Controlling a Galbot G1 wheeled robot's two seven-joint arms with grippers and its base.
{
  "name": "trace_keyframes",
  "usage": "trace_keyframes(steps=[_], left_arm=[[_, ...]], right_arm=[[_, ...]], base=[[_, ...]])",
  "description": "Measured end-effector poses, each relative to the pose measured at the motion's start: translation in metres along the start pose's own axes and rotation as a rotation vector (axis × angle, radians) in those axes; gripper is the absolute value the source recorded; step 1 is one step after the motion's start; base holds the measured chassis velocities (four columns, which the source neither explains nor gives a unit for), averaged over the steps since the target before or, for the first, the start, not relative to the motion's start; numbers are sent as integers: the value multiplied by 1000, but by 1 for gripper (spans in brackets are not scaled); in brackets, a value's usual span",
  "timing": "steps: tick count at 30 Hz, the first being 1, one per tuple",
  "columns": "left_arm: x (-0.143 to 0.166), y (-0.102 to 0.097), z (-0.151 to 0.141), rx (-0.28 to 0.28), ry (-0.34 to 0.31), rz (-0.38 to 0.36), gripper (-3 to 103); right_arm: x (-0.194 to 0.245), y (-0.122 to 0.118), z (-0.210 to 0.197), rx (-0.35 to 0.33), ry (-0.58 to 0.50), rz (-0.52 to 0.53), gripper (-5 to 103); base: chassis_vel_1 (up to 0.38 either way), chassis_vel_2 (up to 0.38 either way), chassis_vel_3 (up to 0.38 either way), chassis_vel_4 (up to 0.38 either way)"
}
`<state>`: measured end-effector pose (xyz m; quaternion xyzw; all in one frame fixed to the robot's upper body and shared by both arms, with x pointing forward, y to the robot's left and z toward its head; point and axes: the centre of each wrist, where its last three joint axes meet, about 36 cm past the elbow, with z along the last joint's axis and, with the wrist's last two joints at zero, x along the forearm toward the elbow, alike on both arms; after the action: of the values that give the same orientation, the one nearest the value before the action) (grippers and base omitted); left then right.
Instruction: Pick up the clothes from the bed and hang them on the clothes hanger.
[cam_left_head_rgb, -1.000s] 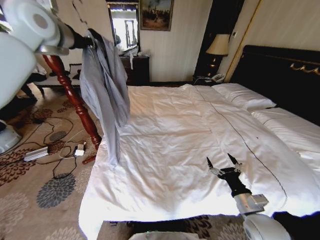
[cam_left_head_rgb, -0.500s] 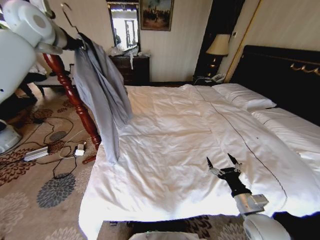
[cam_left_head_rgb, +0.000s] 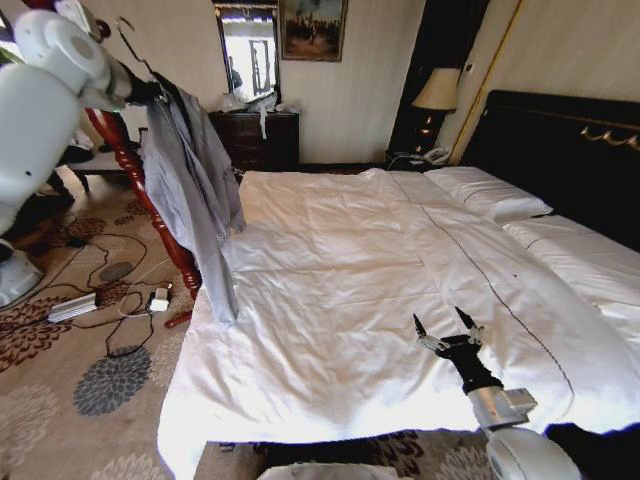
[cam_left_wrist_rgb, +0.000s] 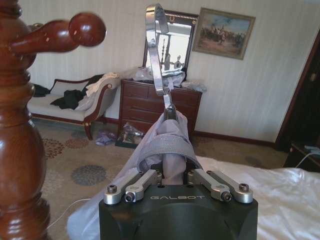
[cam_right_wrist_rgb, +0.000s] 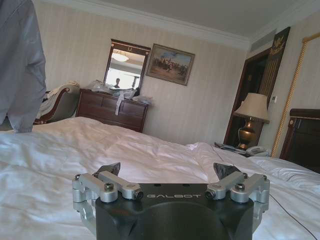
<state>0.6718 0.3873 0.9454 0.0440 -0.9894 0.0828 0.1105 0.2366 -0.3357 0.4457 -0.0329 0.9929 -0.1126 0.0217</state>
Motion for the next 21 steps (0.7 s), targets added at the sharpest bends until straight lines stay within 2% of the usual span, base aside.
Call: trace_keyframes(steps=[3, 21], left_arm=[[-7, 2, -7, 16, -6, -6, 15], [0, 34, -12, 6, -42, -60, 15]], right_arm=[[0, 0, 0, 0, 0, 0, 100], [0, 0, 0, 0, 0, 0, 100]], base=[[0, 0, 0, 0], [0, 0, 0, 0]])
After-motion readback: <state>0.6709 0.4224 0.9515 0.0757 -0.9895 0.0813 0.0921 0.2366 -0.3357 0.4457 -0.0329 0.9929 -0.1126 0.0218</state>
